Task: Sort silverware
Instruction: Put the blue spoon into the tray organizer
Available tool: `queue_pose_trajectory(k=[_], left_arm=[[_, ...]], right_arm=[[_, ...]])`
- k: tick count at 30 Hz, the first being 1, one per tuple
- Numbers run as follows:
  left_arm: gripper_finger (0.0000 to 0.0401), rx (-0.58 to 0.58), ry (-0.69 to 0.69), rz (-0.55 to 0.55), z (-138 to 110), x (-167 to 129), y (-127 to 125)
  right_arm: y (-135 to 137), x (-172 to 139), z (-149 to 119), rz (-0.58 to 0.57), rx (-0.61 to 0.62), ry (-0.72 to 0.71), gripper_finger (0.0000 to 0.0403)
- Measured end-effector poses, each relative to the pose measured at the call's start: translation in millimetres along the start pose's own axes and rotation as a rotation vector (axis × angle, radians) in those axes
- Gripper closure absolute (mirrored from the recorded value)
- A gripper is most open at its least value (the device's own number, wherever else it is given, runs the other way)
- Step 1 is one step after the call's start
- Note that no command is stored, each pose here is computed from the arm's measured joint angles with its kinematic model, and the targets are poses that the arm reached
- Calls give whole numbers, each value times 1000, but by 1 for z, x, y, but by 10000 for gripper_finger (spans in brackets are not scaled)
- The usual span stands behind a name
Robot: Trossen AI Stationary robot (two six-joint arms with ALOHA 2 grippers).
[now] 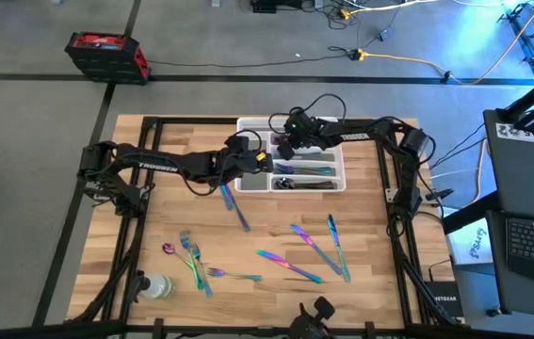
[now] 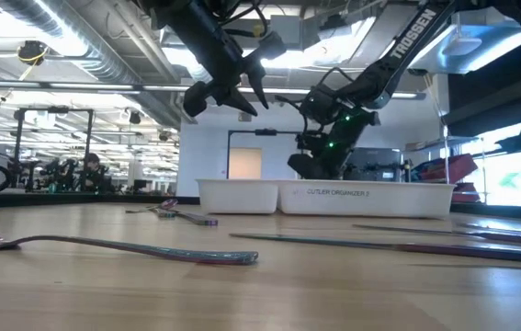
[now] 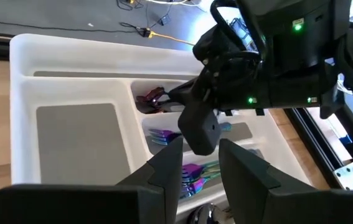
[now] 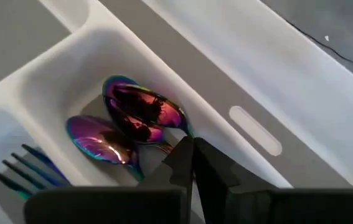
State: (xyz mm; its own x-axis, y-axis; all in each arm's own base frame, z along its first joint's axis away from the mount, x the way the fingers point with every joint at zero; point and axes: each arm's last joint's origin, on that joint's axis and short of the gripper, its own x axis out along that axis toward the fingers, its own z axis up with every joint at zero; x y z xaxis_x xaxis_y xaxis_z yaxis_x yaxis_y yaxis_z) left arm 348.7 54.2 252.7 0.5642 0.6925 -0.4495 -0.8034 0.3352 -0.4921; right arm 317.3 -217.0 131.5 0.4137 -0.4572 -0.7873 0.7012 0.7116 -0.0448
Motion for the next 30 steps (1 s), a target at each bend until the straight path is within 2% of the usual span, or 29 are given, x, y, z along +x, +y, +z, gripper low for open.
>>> queue_pose_trajectory(k=[8,16,21,23,26,30], left_arm=[[311,2,-1,0,0,0,0],[311,10,5,8,0,0,1],[311,9,8,12,-1,0,1],[311,10,10,12,-1,0,2],[311,11,22,3,-1,0,1],[311,12,27,0,-1,0,1]], right_arm=[[6,5,9,191,46,-97,403],[7,-1,12,229,41,-99,403],[5,-11,19,194,-2,-148,403],[5,-11,17,192,-112,-143,403],[6,-10,14,192,-337,-126,403],[6,-10,11,189,-530,-119,403]])
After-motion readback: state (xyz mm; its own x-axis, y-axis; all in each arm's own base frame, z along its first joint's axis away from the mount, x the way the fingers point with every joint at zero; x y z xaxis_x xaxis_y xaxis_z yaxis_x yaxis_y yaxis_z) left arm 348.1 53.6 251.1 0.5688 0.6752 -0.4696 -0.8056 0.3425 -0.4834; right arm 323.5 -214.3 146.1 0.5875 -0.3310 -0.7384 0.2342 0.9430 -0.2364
